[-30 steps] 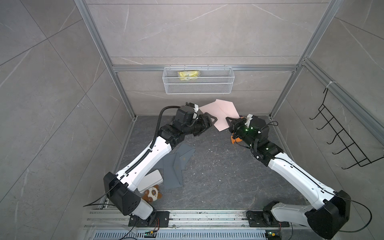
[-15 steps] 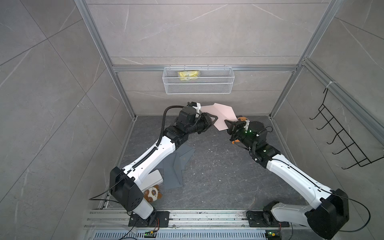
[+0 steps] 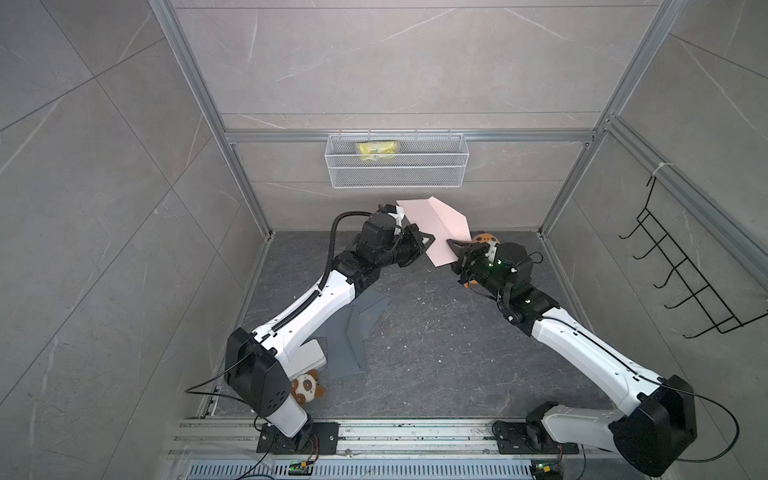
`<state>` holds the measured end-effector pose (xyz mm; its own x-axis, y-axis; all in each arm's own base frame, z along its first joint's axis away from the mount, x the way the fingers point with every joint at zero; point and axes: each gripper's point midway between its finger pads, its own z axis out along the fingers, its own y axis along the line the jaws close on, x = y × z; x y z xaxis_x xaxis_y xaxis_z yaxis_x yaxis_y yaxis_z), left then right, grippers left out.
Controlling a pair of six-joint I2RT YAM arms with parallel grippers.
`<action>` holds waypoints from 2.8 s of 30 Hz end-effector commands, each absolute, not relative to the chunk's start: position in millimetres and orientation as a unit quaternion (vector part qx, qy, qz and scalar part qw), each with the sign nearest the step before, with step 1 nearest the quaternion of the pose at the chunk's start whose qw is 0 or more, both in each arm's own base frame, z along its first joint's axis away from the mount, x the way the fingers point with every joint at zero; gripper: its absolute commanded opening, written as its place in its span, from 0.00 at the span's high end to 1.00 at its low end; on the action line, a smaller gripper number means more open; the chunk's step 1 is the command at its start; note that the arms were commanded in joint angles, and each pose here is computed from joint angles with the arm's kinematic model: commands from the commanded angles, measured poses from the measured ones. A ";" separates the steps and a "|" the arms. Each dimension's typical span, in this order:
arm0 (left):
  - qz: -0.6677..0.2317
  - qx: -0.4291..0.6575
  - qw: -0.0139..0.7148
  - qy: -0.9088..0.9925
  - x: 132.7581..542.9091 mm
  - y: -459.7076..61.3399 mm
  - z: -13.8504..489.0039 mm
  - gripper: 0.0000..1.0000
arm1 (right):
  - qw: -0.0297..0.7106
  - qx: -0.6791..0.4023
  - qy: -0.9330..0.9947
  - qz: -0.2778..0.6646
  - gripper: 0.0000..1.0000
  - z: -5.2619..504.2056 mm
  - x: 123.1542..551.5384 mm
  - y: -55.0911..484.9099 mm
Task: Take the letter paper out of the envelope
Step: Pick up the envelope from the center of the board.
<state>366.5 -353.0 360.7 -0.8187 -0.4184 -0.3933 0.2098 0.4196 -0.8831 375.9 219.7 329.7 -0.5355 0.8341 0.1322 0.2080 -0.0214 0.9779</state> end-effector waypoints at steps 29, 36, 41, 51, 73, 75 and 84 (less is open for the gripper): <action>-0.642 0.169 0.191 0.723 328.6 -330.3 410.5 1.00 | 0.291 0.029 0.835 0.466 0.30 332.0 366.9 189.8; -0.658 0.160 0.181 0.714 333.6 -333.2 416.1 1.00 | 0.270 0.036 0.793 0.545 0.30 333.1 369.1 203.1; -0.663 0.156 0.180 0.710 337.9 -335.0 418.2 1.00 | 0.264 0.034 0.756 0.598 0.30 345.7 368.5 208.7; -0.663 0.148 0.186 0.710 347.3 -338.0 420.0 1.00 | 0.243 0.056 0.720 0.647 0.31 347.6 363.9 213.4; -0.667 0.146 0.186 0.707 355.2 -341.9 423.5 1.00 | 0.227 0.041 0.693 0.683 0.43 363.1 346.1 225.5; -0.665 0.145 0.184 0.709 356.0 -342.3 420.9 1.00 | 0.224 0.044 0.685 0.692 0.46 367.8 345.9 226.1; -0.662 0.144 0.187 0.711 358.8 -342.7 419.5 1.00 | 0.219 0.048 0.680 0.698 0.67 372.9 340.2 227.7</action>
<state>360.0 -343.2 397.9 -0.9190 -0.0439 -0.3918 0.3846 0.1189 -0.9154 354.6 225.4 357.2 -0.8975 0.3936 -0.1990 -0.1958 0.0486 0.9794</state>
